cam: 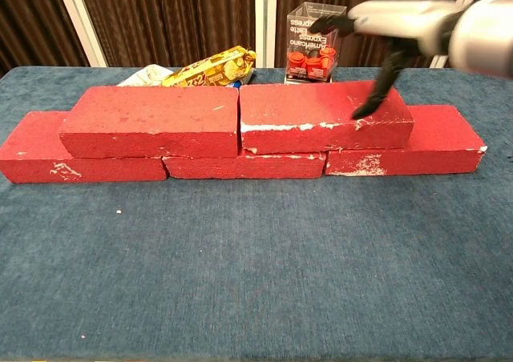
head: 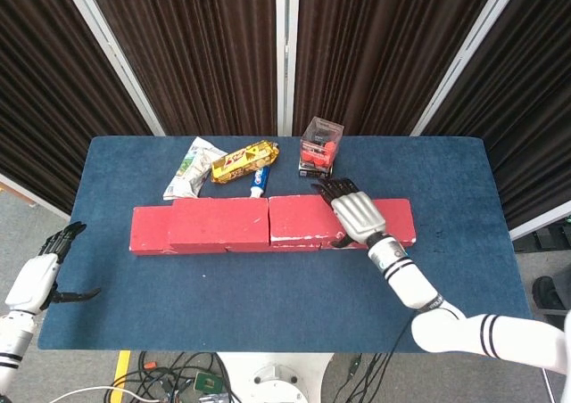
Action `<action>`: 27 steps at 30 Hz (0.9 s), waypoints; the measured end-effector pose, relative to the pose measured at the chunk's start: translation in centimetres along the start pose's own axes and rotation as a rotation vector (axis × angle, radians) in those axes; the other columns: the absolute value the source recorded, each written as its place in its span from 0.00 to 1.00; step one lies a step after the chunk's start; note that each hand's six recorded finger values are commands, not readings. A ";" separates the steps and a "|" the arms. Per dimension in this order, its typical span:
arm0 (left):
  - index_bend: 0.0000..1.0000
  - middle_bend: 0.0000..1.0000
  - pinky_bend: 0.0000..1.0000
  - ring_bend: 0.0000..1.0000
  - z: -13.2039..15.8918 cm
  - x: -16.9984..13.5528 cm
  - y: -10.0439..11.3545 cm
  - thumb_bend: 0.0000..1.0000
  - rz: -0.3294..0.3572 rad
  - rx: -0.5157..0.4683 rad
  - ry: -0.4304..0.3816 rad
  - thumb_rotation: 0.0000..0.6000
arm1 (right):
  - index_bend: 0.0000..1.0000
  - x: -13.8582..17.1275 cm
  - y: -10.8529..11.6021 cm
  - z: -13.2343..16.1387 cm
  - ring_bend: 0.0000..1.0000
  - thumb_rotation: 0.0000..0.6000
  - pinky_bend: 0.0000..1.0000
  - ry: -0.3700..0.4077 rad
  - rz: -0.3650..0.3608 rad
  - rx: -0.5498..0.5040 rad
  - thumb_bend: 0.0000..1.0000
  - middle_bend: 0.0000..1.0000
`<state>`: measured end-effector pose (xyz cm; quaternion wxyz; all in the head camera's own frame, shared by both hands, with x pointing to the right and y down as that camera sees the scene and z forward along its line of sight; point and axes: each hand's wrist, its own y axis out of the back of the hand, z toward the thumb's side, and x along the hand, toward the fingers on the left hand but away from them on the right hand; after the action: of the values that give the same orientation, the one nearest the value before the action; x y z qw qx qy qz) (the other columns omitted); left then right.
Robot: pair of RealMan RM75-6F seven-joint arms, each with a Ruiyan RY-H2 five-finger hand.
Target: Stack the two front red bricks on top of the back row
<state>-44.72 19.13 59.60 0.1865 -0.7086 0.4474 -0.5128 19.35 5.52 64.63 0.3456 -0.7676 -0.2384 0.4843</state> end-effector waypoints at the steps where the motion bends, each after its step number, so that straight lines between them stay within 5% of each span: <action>1: 0.00 0.00 0.00 0.00 0.2 0.0 0.0 0.01 0.002 0.001 -0.003 1.00 | 0.00 0.8 0.4 -0.4 0.00 1.00 0.00 -0.004 -0.011 0.001 0.00 0.00; 8: 0.00 0.00 0.00 0.00 1.2 -0.4 -0.1 0.01 -0.002 0.020 -0.013 1.00 | 0.00 7.7 2.5 -5.3 0.00 1.00 0.00 -0.086 -0.094 0.014 0.00 0.00; 12: 0.00 0.00 0.00 0.00 1.5 -0.5 -0.4 0.01 -0.012 0.030 -0.015 1.00 | 0.00 8.6 2.1 -7.0 0.00 1.00 0.00 -0.118 -0.087 -0.019 0.00 0.00; 19: 0.00 0.00 0.00 0.00 1.3 -0.5 -0.7 0.01 -0.026 0.035 -0.004 1.00 | 0.00 6.7 0.1 -9.1 0.00 1.00 0.00 -0.145 0.004 -0.028 0.00 0.00; 27: 0.00 0.00 0.00 0.00 0.8 -0.3 -1.0 0.01 -0.039 0.036 0.017 1.00 | 0.00 0.9 -1.4 -7.4 0.00 1.00 0.00 -0.099 0.097 -0.040 0.00 0.00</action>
<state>-43.62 19.78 59.83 0.1853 -0.7095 0.4256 -0.5302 26.44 4.86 67.37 0.2939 -0.7601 -0.2275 0.5329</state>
